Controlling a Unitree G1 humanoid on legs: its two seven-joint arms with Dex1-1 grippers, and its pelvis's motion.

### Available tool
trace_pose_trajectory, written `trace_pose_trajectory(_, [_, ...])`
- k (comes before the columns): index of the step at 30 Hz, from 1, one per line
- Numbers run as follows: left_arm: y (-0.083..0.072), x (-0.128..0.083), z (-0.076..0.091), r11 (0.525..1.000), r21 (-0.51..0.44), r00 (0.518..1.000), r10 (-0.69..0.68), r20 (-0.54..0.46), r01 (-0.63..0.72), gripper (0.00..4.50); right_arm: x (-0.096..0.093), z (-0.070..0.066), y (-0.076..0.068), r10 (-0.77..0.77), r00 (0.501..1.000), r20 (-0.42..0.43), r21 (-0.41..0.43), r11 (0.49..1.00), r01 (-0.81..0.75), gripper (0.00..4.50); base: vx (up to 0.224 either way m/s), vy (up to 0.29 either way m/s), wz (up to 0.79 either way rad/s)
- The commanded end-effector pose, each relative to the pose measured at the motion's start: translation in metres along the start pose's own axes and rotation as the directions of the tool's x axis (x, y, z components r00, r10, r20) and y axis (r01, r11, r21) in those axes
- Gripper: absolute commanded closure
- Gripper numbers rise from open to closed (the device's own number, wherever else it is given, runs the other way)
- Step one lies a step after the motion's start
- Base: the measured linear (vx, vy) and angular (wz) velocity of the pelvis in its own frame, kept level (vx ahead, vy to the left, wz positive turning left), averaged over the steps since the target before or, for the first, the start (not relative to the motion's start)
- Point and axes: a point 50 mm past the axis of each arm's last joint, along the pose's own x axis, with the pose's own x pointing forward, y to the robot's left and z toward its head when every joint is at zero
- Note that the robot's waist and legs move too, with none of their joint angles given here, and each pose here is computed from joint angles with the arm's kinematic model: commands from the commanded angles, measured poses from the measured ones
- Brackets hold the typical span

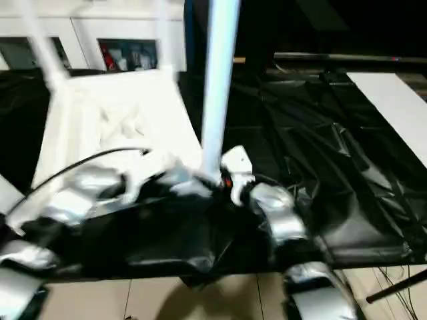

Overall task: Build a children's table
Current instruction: Rotate leg to tighten

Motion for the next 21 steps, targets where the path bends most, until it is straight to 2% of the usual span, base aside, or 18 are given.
trace_pose_trajectory(1, [-0.004, 0.012, -0.013, 0.988, -0.105, 0.993, 0.110, -0.043, -0.114, 4.50, 0.001, -0.019, -0.001, -0.148, 0.983, -0.108, 0.065, 0.986, 0.155, 1.81, 0.000, 0.000, 0.00])
trace_pose_trajectory(7, [-0.004, 0.023, -0.008, 0.971, -0.126, 0.978, 0.197, -0.068, -0.204, 4.50, 0.012, -0.012, 0.013, -0.144, 0.985, -0.096, 0.077, 0.985, 0.152, 1.81, 0.000, 0.000, 0.00])
trace_pose_trajectory(9, [-0.005, 0.022, -0.009, 0.975, -0.117, 0.981, 0.180, -0.074, -0.188, 4.50, 0.014, -0.007, 0.017, -0.074, 0.996, -0.050, 0.099, 0.992, 0.079, 1.81, 0.000, 0.000, 0.00])
trace_pose_trajectory(10, [-0.006, 0.021, -0.012, 0.979, -0.113, 0.984, 0.161, -0.077, -0.169, 4.50, 0.014, -0.001, 0.018, -0.023, 1.000, 0.004, 0.124, 0.992, 0.022, 1.81, 0.000, 0.000, 0.00])
trace_pose_trajectory(11, [-0.006, 0.021, -0.012, 0.980, -0.112, 0.984, 0.157, -0.079, -0.165, 4.50, 0.014, 0.001, 0.018, -0.013, 1.000, 0.019, 0.129, 0.992, 0.010, 1.46, 0.000, 0.000, 0.00])
trace_pose_trajectory(12, [-0.006, 0.020, -0.013, 0.983, -0.103, 0.987, 0.143, -0.075, -0.151, 4.50, 0.014, 0.004, 0.017, 0.008, 0.999, 0.037, 0.124, 0.992, -0.012, 1.25, 0.000, 0.000, 0.00])
trace_pose_trajectory(13, [-0.006, 0.019, -0.013, 0.986, -0.092, 0.989, 0.130, -0.073, -0.137, 4.50, 0.013, 0.006, 0.015, 0.027, 0.998, 0.051, 0.117, 0.993, -0.032, 1.25, 0.000, 0.000, 0.00])
trace_pose_trajectory(15, [-0.006, 0.013, -0.015, 0.996, -0.024, 0.994, 0.083, -0.077, -0.085, 4.50, 0.009, 0.014, 0.008, 0.092, 0.993, 0.081, 0.091, 0.991, -0.099, 1.02, 0.000, 0.000, 0.00])
trace_pose_trajectory(18, [-0.006, 0.009, -0.016, 0.998, -0.035, 0.996, 0.051, -0.074, -0.054, 4.50, 0.004, 0.017, 0.003, 0.163, 0.983, 0.082, 0.069, 0.983, -0.169, 0.75, 0.000, 0.000, 0.00])
trace_pose_trajectory(21, [-0.007, -0.002, -0.017, 0.999, -0.004, 0.998, -0.038, -0.059, 0.038, 4.50, -0.014, 0.015, -0.009, 0.331, 0.943, 0.010, -0.048, 0.943, -0.331, 0.67, 0.000, 0.000, 0.00])
